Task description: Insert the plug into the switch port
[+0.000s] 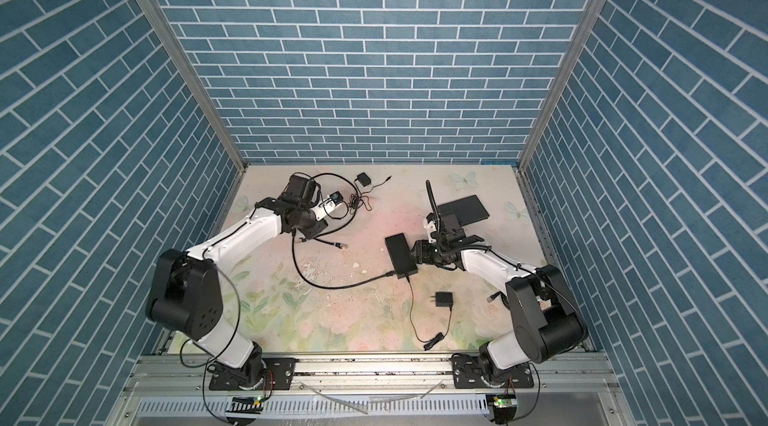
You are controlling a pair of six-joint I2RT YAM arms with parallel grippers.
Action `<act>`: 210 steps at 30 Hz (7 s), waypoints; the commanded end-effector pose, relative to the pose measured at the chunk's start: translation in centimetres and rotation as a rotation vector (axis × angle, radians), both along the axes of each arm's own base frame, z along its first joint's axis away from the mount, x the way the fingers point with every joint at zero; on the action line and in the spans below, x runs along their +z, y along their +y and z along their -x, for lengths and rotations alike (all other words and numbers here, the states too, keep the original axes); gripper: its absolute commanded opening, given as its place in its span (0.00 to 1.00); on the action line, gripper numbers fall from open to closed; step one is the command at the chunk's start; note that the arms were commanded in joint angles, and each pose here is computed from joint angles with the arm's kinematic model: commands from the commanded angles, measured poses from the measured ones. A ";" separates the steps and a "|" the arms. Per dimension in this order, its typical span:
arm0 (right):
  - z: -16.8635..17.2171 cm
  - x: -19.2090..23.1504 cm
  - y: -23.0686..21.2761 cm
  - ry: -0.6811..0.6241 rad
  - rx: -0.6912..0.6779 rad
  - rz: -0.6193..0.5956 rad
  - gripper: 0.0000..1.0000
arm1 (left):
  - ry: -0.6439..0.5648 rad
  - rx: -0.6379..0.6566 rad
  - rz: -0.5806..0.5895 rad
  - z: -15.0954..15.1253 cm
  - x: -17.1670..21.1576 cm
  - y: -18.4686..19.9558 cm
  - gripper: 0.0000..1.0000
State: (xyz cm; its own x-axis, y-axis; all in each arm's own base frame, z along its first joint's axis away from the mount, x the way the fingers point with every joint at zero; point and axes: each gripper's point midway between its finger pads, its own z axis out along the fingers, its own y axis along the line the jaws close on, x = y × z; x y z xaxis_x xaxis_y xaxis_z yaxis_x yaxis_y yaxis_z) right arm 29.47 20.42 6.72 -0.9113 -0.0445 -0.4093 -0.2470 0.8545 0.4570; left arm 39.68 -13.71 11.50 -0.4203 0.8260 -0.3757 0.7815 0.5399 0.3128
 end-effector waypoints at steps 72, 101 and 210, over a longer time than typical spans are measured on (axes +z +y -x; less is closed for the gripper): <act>-0.6 4.6 3.2 -0.071 0.113 -0.178 0.58 | -0.028 0.233 0.240 7.4 6.9 -1.1 0.01; 1.1 10.3 14.7 -0.178 0.167 -0.714 0.54 | 0.210 -0.044 0.471 11.2 0.4 -10.5 0.01; 1.7 5.3 9.7 0.008 -0.223 -0.518 0.26 | -0.034 -0.245 0.739 11.5 -1.7 -13.4 0.00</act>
